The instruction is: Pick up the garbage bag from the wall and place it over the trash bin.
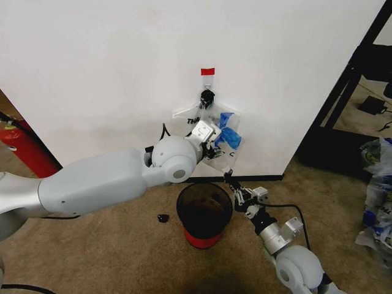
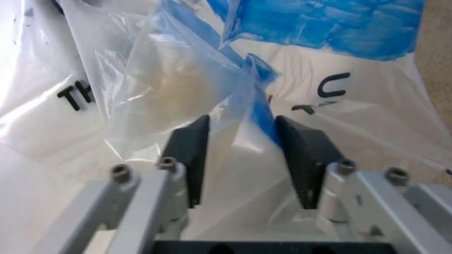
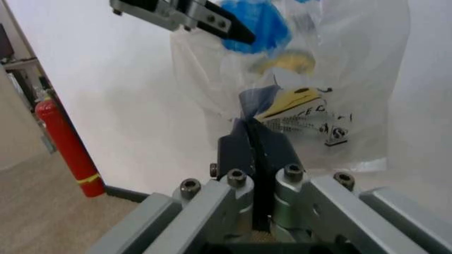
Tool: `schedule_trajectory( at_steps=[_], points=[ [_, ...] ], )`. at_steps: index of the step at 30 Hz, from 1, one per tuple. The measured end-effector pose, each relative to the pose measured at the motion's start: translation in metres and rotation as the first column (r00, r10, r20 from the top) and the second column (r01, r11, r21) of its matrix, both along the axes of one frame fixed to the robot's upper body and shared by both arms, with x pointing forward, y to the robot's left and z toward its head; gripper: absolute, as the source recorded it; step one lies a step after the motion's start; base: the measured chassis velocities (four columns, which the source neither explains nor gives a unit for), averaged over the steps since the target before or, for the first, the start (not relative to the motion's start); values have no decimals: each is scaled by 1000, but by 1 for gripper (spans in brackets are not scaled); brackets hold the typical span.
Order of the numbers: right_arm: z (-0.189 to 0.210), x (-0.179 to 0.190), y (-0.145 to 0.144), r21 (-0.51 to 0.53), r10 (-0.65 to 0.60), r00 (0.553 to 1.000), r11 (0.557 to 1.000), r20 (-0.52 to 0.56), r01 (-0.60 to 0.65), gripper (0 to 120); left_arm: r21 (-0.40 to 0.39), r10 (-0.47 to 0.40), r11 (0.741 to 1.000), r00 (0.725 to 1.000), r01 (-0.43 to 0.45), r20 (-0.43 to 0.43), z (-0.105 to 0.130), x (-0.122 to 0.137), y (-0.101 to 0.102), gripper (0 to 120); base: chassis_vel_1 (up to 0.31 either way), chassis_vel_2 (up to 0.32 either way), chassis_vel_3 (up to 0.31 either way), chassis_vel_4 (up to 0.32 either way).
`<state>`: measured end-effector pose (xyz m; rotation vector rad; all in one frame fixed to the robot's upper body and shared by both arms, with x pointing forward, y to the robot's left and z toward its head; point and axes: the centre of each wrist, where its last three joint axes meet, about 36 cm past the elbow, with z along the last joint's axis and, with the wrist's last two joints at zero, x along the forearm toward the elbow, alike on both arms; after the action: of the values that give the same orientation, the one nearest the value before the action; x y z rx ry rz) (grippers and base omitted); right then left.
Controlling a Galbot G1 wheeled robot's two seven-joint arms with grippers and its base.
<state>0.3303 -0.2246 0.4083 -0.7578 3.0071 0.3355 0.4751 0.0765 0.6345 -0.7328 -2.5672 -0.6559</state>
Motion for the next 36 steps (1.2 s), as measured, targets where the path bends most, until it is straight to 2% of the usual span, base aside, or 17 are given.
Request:
schedule_trajectory(
  at_steps=[5, 7, 9, 13, 15, 16, 20, 26, 29, 36],
  points=[
    [1, 2, 0, 5, -6, 1000, 1000, -4, 6, 0, -22, 9, 1000, 1000, -9, 6, 2, -1, 4, 12, 0, 0, 0, 0],
    [1, 2, 0, 7, -7, 1000, 1000, -5, 7, 0, -29, 12, 1000, 1000, -12, 7, 3, 0, 5, 12, 0, 0, 0, 0],
    [2, 2, 1, 15, -10, 1000, 1000, -10, 11, 0, -60, 27, 998, 1000, -26, 9, 5, -1, 10, 0, 0, 0, 0, 0],
    [4, 1, 1, 22, -17, 1000, 1000, -10, 17, 0, -127, 59, 990, 998, -56, 16, 12, -8, 25, 0, 0, 0, 0, 0],
    [5, 0, 1, 23, -18, 1000, 1000, -11, 18, 0, -135, 64, 989, 998, -61, 18, 13, -9, 27, 0, 0, 0, 0, 0],
    [5, -2, 2, 27, -20, 1000, 999, -13, 20, 0, -169, 82, 983, 996, -78, 18, 15, -15, 35, 0, 0, 0, 0, 0],
    [5, -6, 5, 38, -20, 999, 999, -25, 21, 0, -223, 108, 970, 994, -100, 23, 17, -24, 49, 0, 0, 0, 0, 0],
    [11, -9, 8, 34, -8, 999, 999, -36, 10, 0, -250, 110, 963, 994, -100, 26, 8, -34, 51, 0, 0, 0, 0, 0],
    [15, -12, 6, 28, -5, 999, 1000, -36, 6, 5, -252, 107, 963, 994, -96, 30, 4, -35, 50, 0, 0, 0, 0, 0],
    [44, -32, -17, -78, 10, 1000, 997, 19, -9, 33, -259, 114, 960, 993, -104, 25, -11, -37, 50, 0, 0, 0, 0, 0]
  ],
)
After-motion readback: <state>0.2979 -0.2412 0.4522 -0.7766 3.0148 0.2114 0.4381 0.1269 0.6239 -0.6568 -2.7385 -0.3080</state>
